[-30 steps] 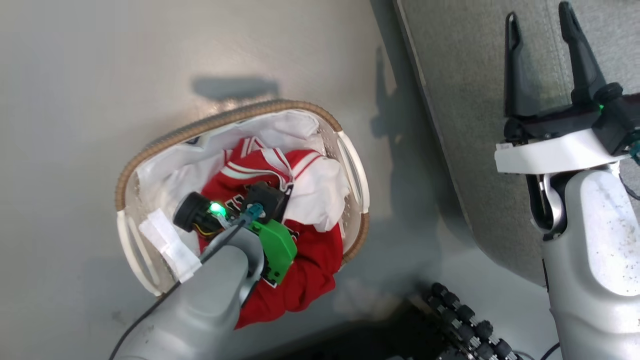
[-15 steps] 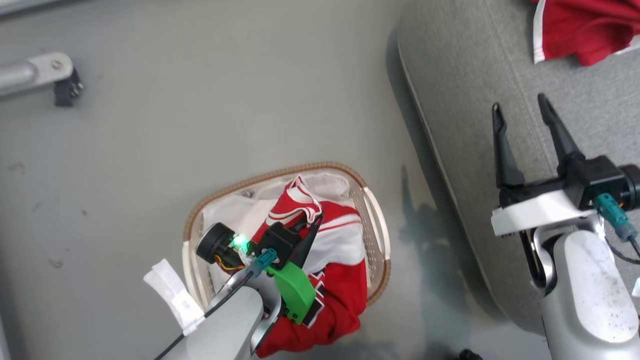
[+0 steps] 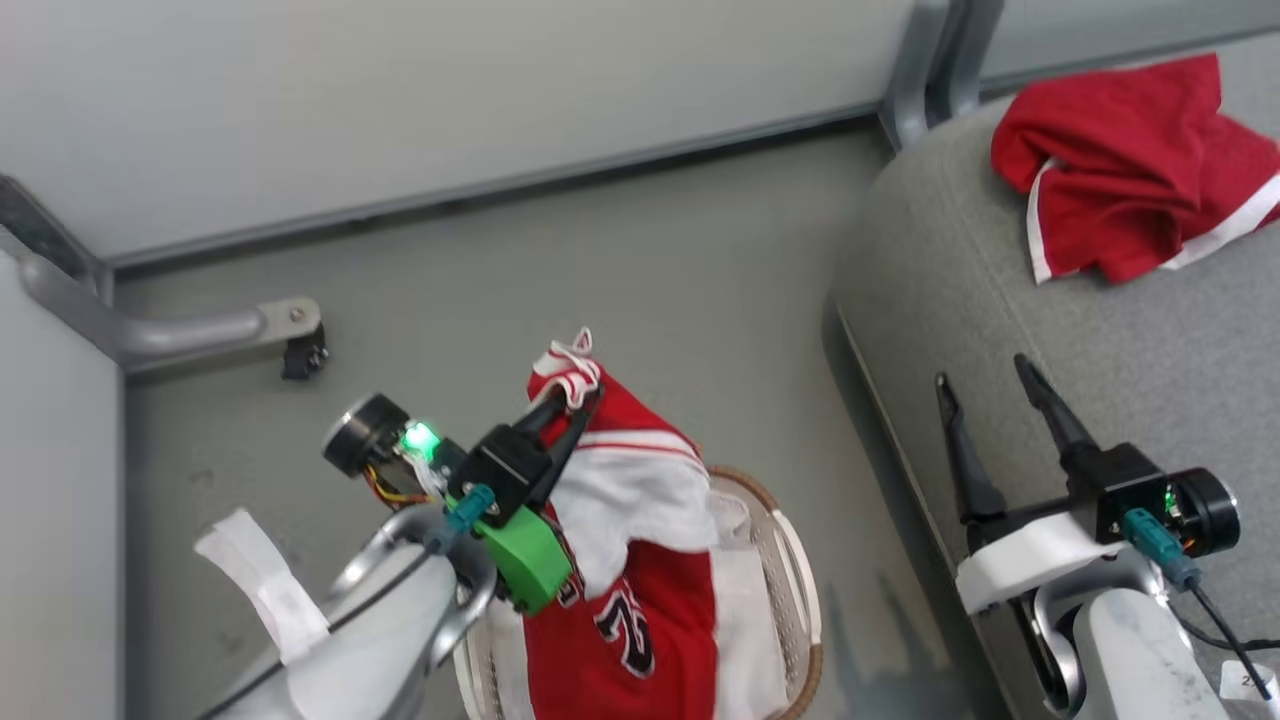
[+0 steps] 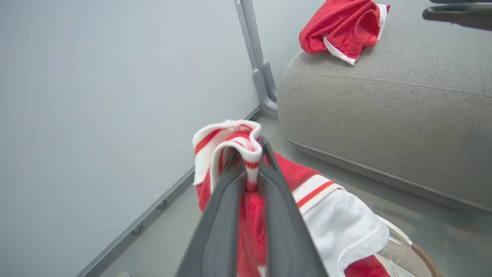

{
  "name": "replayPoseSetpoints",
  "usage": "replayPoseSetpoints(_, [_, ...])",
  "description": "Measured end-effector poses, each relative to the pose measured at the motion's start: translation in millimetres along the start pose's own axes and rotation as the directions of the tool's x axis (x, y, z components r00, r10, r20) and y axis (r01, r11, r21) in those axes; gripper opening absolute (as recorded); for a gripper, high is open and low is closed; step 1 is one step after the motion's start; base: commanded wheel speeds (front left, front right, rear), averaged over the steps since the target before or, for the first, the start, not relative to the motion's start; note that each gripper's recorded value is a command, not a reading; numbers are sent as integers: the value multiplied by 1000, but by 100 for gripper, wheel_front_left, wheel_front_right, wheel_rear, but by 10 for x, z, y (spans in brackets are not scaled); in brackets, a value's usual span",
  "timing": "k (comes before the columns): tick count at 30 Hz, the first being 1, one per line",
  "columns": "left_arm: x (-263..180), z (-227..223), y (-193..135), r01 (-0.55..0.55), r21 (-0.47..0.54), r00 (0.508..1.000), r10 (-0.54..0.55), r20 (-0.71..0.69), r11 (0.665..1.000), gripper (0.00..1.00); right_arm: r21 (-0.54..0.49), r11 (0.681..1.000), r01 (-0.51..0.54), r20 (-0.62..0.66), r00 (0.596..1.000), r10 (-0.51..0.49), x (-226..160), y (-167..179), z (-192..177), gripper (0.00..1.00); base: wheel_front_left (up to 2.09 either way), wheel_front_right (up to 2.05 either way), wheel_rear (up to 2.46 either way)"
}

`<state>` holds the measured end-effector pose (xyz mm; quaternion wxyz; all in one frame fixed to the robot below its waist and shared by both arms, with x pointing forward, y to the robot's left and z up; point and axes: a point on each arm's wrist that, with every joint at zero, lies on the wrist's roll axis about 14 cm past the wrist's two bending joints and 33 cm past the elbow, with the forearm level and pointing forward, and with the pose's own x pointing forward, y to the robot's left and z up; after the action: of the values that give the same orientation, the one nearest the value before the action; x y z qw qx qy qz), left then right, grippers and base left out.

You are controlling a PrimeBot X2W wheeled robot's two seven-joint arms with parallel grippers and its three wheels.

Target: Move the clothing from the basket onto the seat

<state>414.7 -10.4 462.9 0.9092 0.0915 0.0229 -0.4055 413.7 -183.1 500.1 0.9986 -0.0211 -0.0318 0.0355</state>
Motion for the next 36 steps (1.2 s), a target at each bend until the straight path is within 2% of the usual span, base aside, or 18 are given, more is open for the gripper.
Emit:
replayPoseSetpoints(6, [-153, 760, 263, -50, 177, 992, 29, 121, 983, 0, 7, 999, -52, 65, 997, 52, -139, 196, 255, 100, 0, 0, 0])
replayPoseSetpoints(9, [-249, 1138, 412, -92, 260, 984, 49, 170, 961, 0, 1, 996, -88, 107, 990, 88, -171, 320, 411, 100, 0, 0, 0])
replayPoseSetpoints(14, [-372, 1599, 557, -148, 341, 969, 68, 237, 928, 0, -7, 991, -130, 147, 981, 130, -215, 465, 560, 100, 0, 0, 0])
replayPoseSetpoints(24, [-449, 2190, 638, -203, 413, 939, 56, 340, 888, 0, -26, 974, -226, 182, 957, 227, -220, 788, 709, 100, 0, 0, 0])
replayPoseSetpoints(36, [-571, 2498, 261, -165, 466, 910, -49, 413, 869, 0, -86, 919, -384, 109, 914, 392, -154, 1317, 554, 100, 0, 0, 0])
